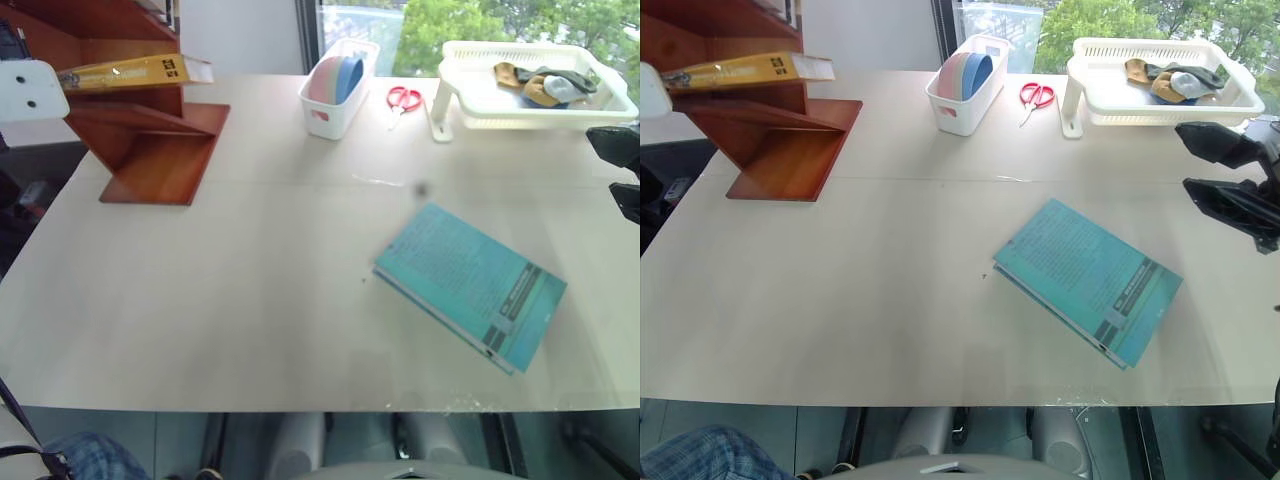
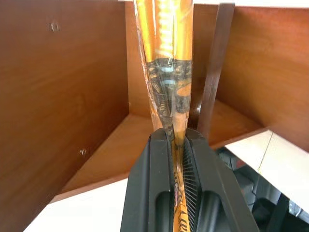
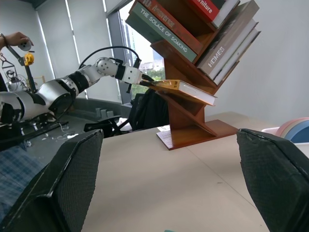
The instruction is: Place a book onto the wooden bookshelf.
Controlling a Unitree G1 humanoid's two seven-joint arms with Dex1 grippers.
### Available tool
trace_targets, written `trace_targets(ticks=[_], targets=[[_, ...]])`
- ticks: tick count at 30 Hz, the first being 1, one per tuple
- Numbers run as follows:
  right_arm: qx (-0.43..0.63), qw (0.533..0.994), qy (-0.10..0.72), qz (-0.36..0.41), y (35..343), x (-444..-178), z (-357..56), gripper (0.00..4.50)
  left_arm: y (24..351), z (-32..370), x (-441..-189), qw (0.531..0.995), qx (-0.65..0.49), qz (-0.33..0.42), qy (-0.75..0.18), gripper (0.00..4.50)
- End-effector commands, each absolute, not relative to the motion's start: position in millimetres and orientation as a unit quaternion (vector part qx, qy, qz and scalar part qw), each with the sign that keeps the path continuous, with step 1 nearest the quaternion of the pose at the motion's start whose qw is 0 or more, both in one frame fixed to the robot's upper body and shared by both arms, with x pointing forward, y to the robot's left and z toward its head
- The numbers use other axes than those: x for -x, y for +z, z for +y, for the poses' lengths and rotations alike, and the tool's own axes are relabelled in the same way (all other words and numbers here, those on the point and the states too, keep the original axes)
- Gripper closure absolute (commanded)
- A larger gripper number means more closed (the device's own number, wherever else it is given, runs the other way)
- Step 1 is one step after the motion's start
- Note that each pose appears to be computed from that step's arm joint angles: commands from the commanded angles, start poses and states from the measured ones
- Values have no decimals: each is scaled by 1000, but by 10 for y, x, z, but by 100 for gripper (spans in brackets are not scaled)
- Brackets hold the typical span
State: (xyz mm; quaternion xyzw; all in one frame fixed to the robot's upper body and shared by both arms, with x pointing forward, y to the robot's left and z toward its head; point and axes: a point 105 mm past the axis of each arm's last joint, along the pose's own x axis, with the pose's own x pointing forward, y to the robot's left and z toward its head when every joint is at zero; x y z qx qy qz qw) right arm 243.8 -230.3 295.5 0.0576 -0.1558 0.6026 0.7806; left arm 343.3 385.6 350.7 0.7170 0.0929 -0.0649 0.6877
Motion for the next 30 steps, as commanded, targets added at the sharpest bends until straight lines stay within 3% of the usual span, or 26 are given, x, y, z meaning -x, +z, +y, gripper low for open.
trace_targets(ticks=[1,2,3,4,9,14,17,21,25,27,30], targets=[[-35,781,596,-181,3056,-2359,-2331,0,3623,4001,-3345,695,-711,98,-28,332],[-35,781,596,-181,3057,-2358,-2331,0,3611,4017,-3348,696,-710,103,-26,332],[-35,782,596,-182,3058,-2356,-2331,0,3598,4046,-3349,695,-711,108,-20,264],[-35,782,595,-182,3059,-2356,-2333,0,3586,4076,-3349,694,-711,112,-14,240],[-31,787,590,-178,3032,-2370,-2339,0,3543,4276,-3287,689,-710,141,25,23],[-31,788,588,-179,3017,-2389,-2336,0,3699,4396,-3155,695,-705,117,74,23],[-31,789,585,-183,3023,-2413,-2340,0,3848,4313,-3100,751,-655,43,75,23],[-35,784,590,-187,3068,-2464,-2317,0,3929,4014,-3105,819,-571,-49,-8,23],[-33,779,599,-184,3090,-2509,-2299,0,4044,3830,-3040,851,-509,-116,-58,23],[-32,777,601,-182,3098,-2545,-2300,0,4295,3615,-2935,867,-435,-226,-89,23],[-37,773,603,-194,3150,-2559,-2272,0,4299,3346,-2910,876,-357,-287,-150,23]])
